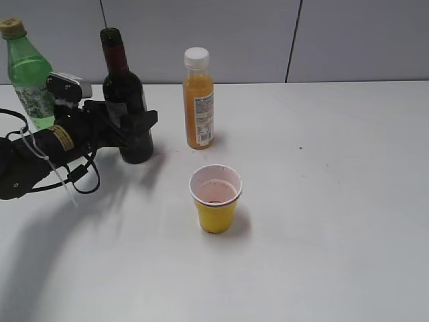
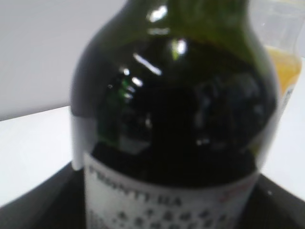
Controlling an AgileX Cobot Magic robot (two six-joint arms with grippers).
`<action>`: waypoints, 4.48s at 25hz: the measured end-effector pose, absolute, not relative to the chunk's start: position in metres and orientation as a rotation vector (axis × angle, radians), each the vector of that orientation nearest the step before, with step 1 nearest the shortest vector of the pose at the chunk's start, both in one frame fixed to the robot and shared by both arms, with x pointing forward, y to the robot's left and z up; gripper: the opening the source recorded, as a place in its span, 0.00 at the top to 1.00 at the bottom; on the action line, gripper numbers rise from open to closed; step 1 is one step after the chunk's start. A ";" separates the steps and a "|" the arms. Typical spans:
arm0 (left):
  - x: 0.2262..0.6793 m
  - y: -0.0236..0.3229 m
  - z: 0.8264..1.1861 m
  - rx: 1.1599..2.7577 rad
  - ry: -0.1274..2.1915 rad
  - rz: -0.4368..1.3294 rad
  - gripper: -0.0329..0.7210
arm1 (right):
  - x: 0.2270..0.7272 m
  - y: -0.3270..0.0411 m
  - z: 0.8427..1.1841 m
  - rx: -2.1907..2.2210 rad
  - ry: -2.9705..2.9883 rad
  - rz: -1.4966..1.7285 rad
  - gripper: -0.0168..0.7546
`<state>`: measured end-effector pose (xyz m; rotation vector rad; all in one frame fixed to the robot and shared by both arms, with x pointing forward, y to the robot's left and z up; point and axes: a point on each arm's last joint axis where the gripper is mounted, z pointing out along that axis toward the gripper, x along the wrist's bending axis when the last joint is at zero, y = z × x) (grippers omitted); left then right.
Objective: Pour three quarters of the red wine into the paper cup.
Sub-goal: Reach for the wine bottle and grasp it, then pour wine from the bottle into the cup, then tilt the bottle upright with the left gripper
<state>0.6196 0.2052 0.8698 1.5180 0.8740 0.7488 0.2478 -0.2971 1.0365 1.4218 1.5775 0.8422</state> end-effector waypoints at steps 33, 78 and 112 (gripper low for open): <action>0.630 0.200 0.866 1.510 0.867 0.760 0.22 | 0.248 -0.297 1.036 1.422 1.577 0.841 0.22; 0.607 0.192 0.909 1.855 0.263 1.108 0.24 | 0.248 -0.297 1.036 1.422 1.577 0.842 0.22; 0.600 0.164 0.905 2.118 -0.235 1.478 0.24 | 0.248 -0.297 1.036 1.423 1.576 0.842 0.22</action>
